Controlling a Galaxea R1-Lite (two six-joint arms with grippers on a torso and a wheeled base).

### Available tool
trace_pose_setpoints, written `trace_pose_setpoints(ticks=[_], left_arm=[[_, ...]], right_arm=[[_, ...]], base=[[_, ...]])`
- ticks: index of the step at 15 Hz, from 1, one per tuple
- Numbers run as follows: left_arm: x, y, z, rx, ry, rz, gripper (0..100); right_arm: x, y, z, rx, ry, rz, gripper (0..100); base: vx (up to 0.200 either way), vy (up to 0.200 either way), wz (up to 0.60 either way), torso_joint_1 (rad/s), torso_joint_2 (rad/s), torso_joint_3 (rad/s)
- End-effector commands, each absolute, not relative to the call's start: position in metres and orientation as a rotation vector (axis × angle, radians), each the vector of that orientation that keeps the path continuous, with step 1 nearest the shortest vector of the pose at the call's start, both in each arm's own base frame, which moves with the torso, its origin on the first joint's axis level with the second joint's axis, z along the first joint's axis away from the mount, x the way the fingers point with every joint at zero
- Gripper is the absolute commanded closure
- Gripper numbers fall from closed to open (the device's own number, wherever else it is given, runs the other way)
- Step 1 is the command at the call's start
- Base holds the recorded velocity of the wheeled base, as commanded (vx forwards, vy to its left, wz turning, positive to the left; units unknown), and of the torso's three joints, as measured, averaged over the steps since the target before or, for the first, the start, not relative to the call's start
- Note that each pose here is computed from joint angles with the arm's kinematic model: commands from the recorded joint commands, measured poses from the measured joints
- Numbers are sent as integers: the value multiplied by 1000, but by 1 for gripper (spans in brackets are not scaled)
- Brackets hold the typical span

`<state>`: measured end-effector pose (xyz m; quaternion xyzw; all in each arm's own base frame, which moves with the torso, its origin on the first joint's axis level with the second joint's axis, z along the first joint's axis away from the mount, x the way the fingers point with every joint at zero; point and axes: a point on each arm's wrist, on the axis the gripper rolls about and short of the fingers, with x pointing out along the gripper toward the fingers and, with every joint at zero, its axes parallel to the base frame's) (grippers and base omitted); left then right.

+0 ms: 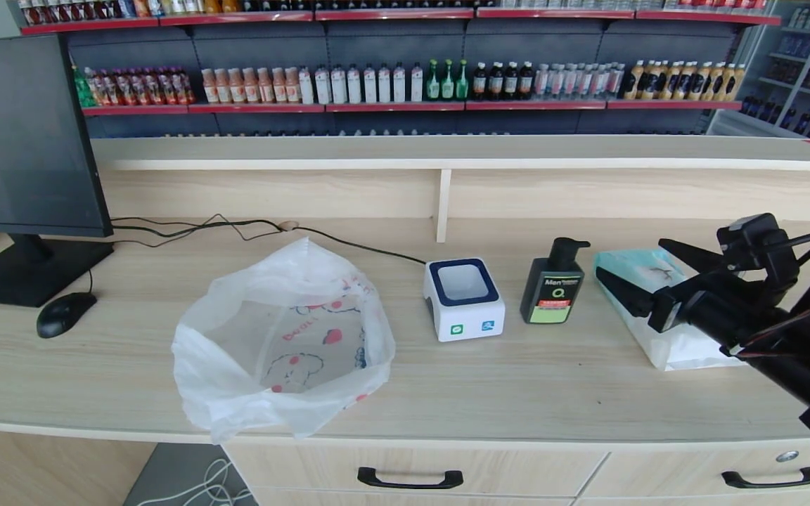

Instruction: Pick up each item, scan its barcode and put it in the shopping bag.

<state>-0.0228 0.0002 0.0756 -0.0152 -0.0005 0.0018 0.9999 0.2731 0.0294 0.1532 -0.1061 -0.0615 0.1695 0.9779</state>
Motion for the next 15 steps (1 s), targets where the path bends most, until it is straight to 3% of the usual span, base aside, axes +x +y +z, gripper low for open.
trace_pose_setpoints(ticks=[1, 15], left_arm=[[-23, 0, 76, -31, -2, 5, 0], [-23, 0, 76, -31, -2, 5, 0]], right_arm=[[278, 30, 145, -206, -94, 347, 0], [306, 35, 131, -193, -73, 356, 0]], base=[[0, 0, 0, 0, 0, 0], [0, 0, 0, 0, 0, 0]])
